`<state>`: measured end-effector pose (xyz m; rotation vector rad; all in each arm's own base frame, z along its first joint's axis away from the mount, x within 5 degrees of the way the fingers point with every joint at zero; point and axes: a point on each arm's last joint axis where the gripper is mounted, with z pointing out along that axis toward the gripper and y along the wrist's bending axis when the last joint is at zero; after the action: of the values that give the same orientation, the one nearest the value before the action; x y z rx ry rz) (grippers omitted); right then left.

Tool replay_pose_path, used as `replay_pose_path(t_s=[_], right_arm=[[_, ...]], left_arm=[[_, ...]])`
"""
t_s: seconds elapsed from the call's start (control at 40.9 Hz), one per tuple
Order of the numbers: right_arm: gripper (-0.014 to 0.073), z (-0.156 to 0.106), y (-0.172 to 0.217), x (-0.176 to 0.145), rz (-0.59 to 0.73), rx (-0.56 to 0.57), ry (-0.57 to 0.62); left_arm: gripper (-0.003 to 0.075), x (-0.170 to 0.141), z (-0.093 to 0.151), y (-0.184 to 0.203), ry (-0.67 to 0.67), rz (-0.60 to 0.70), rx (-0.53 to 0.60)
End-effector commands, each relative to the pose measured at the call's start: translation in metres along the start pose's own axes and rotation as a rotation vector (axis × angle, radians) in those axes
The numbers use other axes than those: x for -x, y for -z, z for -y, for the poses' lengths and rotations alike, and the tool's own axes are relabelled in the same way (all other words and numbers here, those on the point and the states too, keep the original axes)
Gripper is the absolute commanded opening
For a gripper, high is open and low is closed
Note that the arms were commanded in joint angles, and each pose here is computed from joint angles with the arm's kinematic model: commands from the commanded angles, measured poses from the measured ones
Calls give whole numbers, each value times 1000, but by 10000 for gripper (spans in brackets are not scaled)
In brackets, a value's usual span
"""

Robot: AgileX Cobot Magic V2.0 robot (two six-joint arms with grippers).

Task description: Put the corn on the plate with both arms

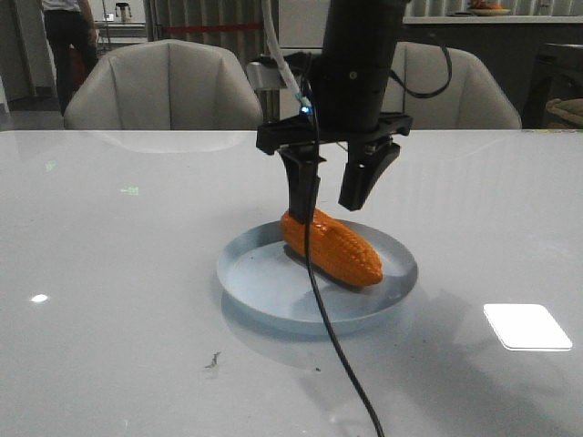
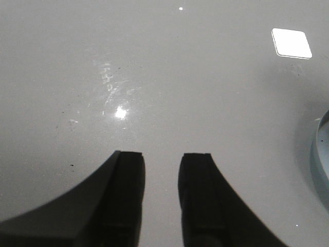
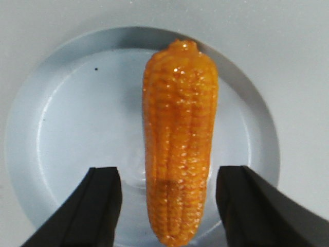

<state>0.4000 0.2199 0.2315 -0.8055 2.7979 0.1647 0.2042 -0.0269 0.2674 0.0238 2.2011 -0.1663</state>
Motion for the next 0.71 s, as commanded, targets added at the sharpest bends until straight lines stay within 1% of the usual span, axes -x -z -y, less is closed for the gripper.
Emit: replay_pose_path(t_s=[0.0,0.049,0.098,0.269,0.391,0.513,0.586,0.684], right_arm=[[509,3,63,8,102,-8,7],[509,4,76,9,107,-9,5],[509,7,93,12,143,-14,-1],[509,18,155,13,323,-36,-60],[509,29,200,-2,426,-61,-93],[507,38,248,-25,543,-94,-122],[507,41,274,-38,622,-116,-137],[507,49,299,-56,680,-145,-165]], left_arm=[[260,16,2,8,21,111,-10],[260,16,2,8,21,111,-10],[260,16,2,8,21,111,-10],[260,16,2,8,21,111,-10],[260,16,2,8,21,111,-10],[260,16,2,8,21,111,-10],[260,16,2,8,21,111,-10],[260,16,2,8,21,111,-10]])
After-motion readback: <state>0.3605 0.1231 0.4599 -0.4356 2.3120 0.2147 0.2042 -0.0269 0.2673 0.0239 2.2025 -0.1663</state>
